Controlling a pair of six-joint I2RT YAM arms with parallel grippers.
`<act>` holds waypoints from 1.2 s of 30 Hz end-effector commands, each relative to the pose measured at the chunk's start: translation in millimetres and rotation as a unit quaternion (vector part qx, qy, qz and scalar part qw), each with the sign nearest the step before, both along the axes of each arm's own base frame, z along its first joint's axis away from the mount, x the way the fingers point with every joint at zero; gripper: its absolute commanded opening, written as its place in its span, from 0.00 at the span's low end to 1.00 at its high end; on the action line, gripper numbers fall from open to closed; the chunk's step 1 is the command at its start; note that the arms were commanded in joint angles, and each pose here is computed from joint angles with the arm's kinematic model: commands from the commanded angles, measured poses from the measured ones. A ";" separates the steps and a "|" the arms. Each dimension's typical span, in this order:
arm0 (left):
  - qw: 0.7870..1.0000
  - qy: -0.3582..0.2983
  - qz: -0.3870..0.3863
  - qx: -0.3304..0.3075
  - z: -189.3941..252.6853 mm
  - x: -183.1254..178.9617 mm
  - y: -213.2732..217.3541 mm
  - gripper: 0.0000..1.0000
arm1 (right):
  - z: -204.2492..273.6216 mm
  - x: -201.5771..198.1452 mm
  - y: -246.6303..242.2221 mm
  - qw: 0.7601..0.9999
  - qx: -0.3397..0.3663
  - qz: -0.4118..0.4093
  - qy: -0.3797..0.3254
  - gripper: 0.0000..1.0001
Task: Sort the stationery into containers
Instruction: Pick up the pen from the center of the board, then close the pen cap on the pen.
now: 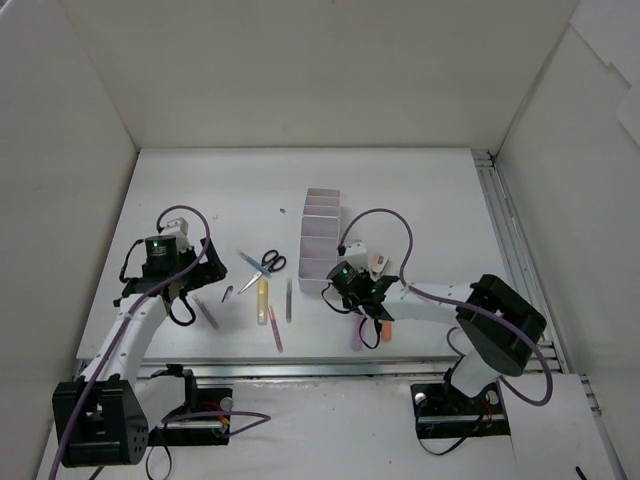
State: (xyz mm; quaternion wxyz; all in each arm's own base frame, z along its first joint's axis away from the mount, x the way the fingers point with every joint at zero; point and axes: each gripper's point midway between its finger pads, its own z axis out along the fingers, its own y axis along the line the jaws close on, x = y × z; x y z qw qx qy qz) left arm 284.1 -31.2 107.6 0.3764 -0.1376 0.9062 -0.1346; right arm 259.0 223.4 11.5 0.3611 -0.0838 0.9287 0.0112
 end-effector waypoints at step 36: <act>0.964 0.184 -0.061 0.183 -74.7 14.0 -34.6 0.28 | 93.0 6.9 -59.1 0.990 0.136 0.005 -0.037 0.00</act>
